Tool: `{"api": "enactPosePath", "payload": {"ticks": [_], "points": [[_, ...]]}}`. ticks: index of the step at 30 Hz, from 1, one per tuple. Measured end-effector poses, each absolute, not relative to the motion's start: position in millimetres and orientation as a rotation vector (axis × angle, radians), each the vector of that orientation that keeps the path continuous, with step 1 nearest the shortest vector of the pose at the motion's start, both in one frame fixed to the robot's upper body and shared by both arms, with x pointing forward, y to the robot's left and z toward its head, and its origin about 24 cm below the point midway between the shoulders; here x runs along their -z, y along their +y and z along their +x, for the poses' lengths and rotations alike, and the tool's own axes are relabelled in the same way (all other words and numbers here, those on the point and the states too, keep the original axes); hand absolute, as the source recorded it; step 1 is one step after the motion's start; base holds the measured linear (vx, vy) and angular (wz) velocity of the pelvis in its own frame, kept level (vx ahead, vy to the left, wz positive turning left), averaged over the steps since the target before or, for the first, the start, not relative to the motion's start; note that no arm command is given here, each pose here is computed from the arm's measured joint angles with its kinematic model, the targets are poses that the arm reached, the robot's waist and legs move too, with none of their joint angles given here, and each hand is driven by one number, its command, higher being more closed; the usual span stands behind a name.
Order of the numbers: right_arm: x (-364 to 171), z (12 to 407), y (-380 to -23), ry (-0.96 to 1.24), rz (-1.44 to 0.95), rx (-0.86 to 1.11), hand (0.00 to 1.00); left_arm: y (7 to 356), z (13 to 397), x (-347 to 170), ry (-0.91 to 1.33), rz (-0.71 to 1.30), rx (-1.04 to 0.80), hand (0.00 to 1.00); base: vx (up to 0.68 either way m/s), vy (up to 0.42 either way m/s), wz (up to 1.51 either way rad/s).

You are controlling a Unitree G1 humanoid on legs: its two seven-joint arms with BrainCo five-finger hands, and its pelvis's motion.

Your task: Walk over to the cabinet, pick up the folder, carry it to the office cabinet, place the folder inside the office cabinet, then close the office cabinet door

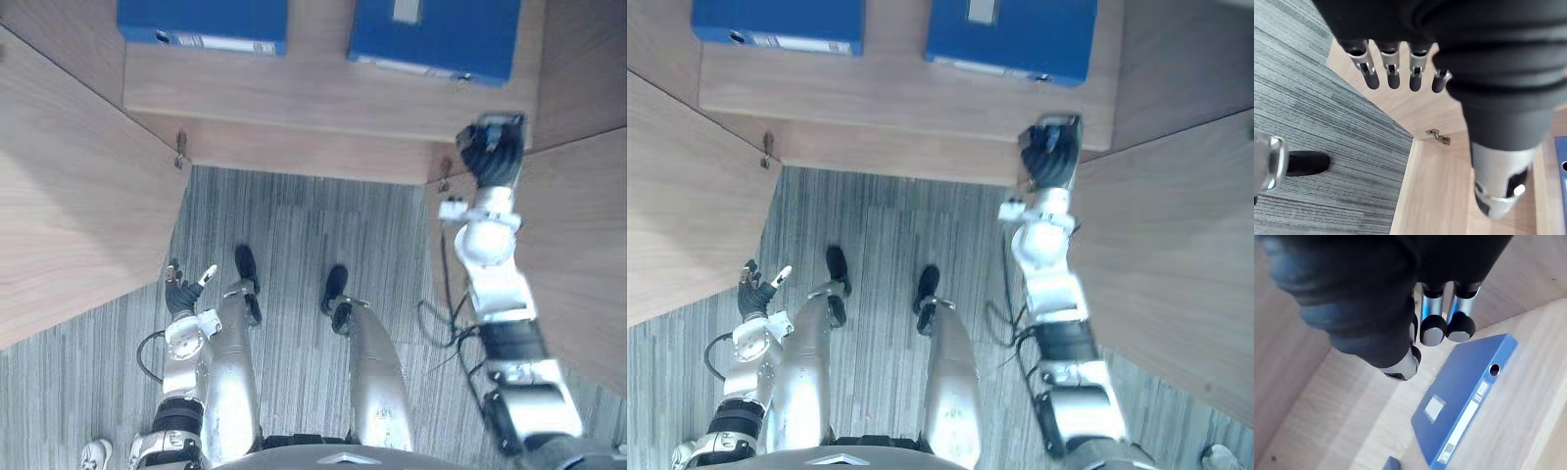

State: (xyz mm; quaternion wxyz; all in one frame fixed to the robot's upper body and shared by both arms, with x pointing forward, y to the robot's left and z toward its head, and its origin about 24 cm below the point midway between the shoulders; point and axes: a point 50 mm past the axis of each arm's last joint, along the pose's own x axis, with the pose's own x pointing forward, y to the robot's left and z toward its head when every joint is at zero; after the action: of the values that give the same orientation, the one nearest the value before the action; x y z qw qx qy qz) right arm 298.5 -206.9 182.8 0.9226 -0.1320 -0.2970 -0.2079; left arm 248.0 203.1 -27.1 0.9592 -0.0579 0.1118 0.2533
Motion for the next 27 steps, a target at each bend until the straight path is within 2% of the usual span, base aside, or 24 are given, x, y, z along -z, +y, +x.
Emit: {"api": "enactPosePath", "payload": {"ticks": [4, 8, 13, 15, 20, 21, 27], "points": [[-125, 277, -188, -0.428, -0.073, 0.371, 1.00, 201, 233, 41, 0.295, -0.091, -0.493, 0.00, 0.10, -0.003, -0.05], [-70, 247, -164, -0.234, -0.018, 0.259, 1.00, 195, 208, 64, 0.400, -0.052, -0.447, 0.00, 0.14, -0.007, -0.14], [-7, 225, -152, 0.024, -0.082, 0.199, 1.00, 186, 184, 91, 0.544, 0.008, -0.374, 0.00, 0.14, -0.002, -0.23], [34, 215, -153, 0.209, -0.170, 0.164, 1.00, 183, 175, 104, 0.617, 0.043, -0.345, 0.00, 0.12, 0.015, -0.16], [79, 198, -156, 0.439, -0.290, 0.113, 1.00, 193, 159, 119, 0.717, 0.127, -0.318, 0.00, 0.08, 0.026, -0.07], [87, 192, -158, 0.487, -0.301, 0.115, 0.00, 196, 157, 121, 0.727, 0.148, -0.313, 0.00, 0.02, 0.052, 0.02], [113, 175, -170, 0.653, -0.321, 0.146, 0.00, 202, 136, 134, 0.827, 0.179, -0.305, 0.00, -0.05, 0.046, -0.14]]}}
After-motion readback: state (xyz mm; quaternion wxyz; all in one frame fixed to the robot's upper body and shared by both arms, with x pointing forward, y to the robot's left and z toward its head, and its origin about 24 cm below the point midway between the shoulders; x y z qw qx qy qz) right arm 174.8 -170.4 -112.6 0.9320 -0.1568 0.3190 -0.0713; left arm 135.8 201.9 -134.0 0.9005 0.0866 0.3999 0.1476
